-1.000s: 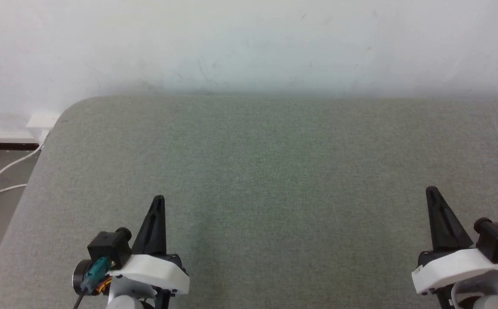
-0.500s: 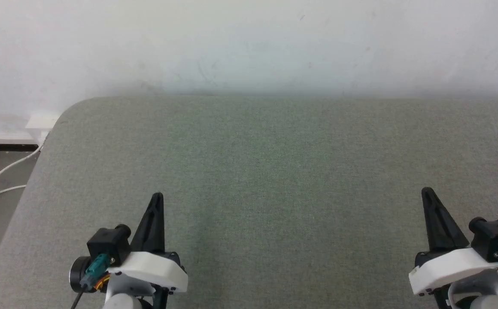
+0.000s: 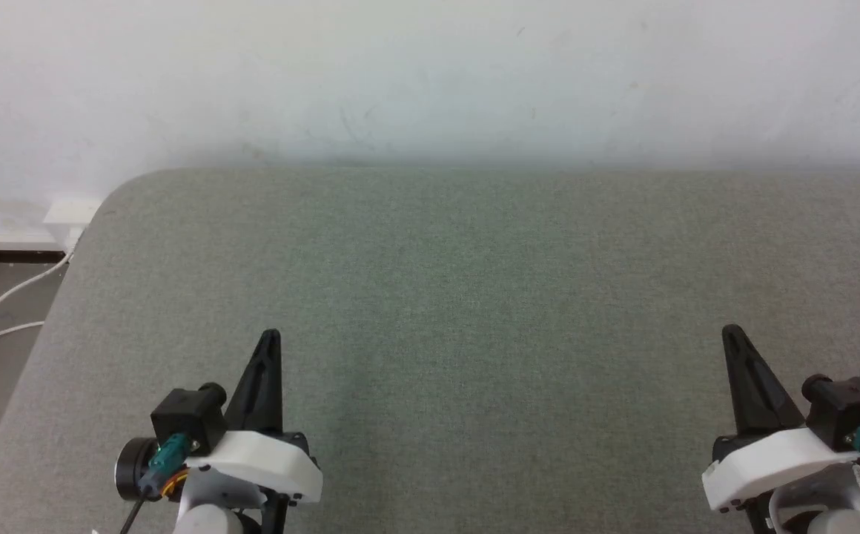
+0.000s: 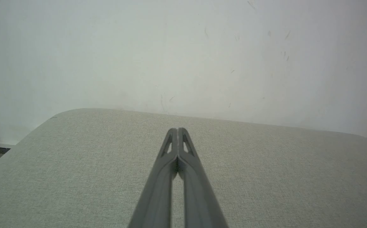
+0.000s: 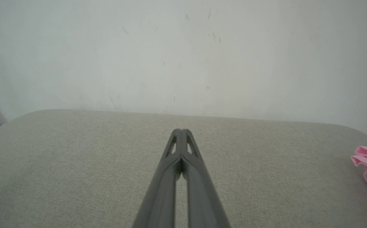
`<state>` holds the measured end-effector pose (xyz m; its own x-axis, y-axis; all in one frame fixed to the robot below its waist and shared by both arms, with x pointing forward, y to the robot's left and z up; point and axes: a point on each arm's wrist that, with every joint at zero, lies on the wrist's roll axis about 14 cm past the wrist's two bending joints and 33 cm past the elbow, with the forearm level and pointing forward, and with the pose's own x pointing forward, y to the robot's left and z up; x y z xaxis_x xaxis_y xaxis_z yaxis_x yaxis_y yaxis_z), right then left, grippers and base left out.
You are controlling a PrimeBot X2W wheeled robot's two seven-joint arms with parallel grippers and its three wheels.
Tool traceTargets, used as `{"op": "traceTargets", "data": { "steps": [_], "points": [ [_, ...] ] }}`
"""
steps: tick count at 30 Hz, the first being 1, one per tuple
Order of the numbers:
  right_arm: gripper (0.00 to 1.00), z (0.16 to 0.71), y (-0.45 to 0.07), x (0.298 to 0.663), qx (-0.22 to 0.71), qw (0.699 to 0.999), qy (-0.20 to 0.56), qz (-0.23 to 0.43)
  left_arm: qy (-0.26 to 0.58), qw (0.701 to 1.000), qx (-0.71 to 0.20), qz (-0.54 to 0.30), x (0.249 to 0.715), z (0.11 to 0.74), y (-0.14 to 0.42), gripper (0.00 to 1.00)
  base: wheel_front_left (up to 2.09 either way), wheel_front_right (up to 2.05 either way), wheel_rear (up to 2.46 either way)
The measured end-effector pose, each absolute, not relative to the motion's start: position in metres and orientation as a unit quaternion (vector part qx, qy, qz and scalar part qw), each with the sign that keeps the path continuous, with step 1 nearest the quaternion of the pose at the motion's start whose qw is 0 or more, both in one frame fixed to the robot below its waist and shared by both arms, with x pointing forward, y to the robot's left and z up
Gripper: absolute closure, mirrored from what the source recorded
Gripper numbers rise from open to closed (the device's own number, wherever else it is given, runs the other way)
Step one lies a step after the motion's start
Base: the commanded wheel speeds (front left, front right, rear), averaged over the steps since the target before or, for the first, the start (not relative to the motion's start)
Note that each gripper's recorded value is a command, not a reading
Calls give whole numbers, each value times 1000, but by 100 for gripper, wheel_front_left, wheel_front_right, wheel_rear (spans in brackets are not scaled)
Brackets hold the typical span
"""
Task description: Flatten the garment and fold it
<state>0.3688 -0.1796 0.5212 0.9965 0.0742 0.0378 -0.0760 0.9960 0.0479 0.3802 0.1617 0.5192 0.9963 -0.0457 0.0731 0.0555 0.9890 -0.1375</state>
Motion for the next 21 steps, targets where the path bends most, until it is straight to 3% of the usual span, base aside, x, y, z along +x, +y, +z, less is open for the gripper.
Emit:
{"op": "traceTargets", "data": {
  "steps": [21],
  "points": [
    [100,520,-175,368,14,999,-9,44,-23,998,-51,-22,378,519,165,100,0,0,0]
  ]
}}
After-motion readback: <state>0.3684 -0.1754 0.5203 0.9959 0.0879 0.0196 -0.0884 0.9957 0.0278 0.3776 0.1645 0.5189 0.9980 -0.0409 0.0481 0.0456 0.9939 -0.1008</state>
